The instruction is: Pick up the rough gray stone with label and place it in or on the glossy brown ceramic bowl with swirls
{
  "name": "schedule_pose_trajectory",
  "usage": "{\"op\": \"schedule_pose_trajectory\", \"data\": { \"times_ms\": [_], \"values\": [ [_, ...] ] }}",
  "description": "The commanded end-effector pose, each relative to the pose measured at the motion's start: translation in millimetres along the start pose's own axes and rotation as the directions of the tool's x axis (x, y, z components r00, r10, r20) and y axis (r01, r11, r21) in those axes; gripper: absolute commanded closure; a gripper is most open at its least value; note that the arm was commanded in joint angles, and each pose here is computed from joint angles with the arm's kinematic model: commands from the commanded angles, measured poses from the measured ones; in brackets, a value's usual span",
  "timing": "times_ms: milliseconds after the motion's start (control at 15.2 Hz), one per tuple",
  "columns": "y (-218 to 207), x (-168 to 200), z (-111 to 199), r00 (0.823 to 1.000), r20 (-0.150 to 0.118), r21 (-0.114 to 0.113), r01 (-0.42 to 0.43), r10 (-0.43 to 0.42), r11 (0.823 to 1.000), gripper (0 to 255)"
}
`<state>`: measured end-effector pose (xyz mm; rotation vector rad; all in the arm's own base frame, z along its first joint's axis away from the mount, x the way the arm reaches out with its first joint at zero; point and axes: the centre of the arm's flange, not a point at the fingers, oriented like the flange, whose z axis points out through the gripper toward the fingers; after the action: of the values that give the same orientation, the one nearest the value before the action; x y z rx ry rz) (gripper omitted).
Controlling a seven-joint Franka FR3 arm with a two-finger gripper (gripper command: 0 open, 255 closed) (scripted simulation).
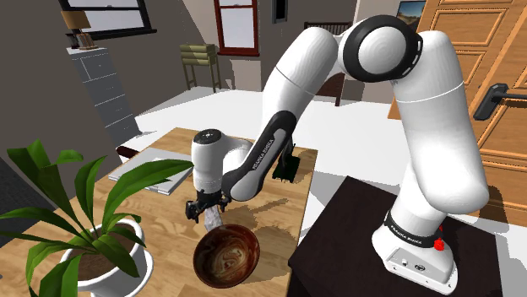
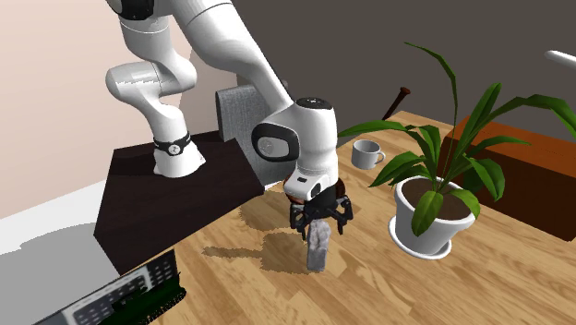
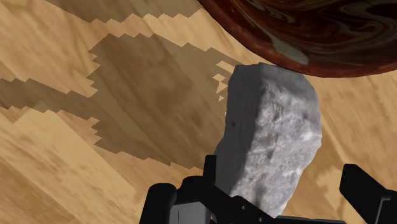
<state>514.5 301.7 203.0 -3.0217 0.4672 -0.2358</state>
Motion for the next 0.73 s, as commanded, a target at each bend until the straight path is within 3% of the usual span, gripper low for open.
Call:
{"op": "schedule_pose_trajectory", "data": {
  "times_ms": [0,132,198,660],
  "values": [
    [-0.1,-0.1,0.1,1.000,0.000,0.000,0.000,0.000,1.000,0],
    [-0.1,-0.1,0.1,1.000,0.000,0.000,0.000,0.000,1.000,0],
    [-0.1,-0.1,0.1,1.000,0.000,0.000,0.000,0.000,1.000,255],
    [-0.2,-0.1,-0.1,1.000,0.000,0.000,0.000,0.000,1.000,255]
  ]
}}
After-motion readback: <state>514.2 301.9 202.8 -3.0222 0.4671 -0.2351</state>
